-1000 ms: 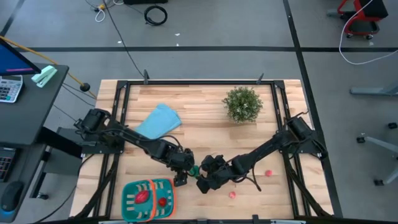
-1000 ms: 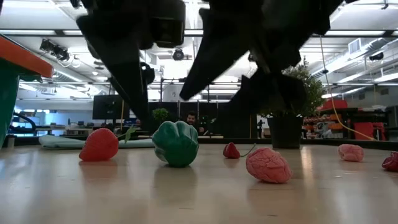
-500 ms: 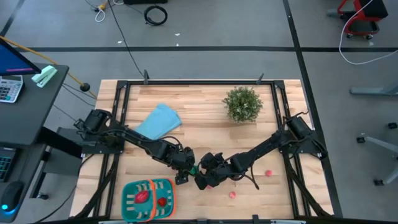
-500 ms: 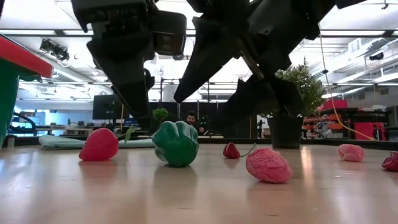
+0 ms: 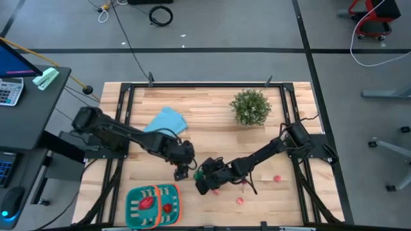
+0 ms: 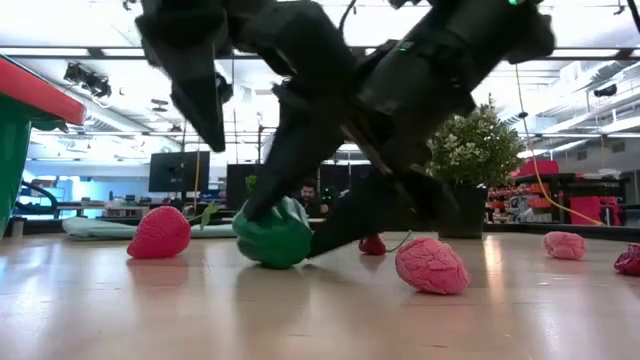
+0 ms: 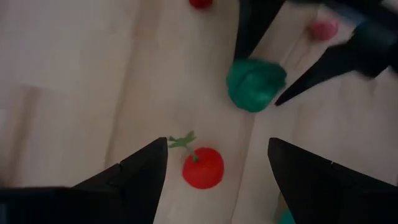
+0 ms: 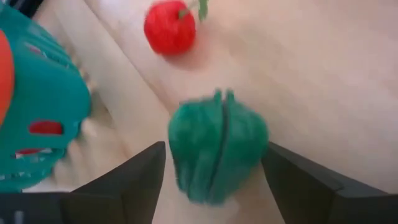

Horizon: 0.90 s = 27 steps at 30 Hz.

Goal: Pick and placing Produce into tupperware
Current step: Put the green bell pepper into the blue basket

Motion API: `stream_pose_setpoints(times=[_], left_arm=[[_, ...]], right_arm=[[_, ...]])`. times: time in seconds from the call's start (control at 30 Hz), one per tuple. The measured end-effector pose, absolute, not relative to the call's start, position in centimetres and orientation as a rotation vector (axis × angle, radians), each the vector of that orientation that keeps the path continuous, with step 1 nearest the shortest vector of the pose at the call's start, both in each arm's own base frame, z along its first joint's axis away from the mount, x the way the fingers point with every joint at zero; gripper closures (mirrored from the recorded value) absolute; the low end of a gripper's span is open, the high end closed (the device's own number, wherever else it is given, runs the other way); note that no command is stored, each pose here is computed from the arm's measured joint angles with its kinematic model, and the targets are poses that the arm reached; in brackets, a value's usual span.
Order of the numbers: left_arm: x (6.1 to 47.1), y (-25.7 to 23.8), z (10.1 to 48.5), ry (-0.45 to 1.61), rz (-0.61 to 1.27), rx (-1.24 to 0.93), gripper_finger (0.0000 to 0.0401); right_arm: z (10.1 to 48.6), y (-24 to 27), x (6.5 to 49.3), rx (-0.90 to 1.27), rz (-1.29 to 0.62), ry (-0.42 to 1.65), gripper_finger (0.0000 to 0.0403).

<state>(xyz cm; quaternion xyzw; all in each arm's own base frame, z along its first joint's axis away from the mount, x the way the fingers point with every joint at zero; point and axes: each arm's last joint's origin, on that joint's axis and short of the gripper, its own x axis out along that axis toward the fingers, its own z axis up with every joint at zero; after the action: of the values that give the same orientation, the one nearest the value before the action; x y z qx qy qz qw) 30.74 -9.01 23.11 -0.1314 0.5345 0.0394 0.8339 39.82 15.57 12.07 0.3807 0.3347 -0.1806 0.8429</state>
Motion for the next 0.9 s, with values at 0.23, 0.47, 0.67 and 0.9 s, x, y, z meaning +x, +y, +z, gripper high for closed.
stream_pose_setpoints(times=[0.23,0.47,0.67,0.9], left_arm=[[28.9,-7.7,26.9,1.02,0.053,-0.291,0.0115],[26.9,-6.5,30.2,0.901,0.033,-0.308,0.0115],[25.5,-5.9,32.1,0.819,0.016,-0.319,0.0115],[23.9,-5.5,34.2,0.717,-0.01,-0.343,0.0115]], right_arm=[[11.8,14.2,40.7,0.813,-0.388,0.72,0.0135],[11.3,14.2,40.8,0.793,-0.354,0.754,0.0158],[11.5,14.2,40.8,0.777,-0.341,0.762,0.0174],[12.0,14.3,40.9,0.757,-0.297,0.74,0.0177]])
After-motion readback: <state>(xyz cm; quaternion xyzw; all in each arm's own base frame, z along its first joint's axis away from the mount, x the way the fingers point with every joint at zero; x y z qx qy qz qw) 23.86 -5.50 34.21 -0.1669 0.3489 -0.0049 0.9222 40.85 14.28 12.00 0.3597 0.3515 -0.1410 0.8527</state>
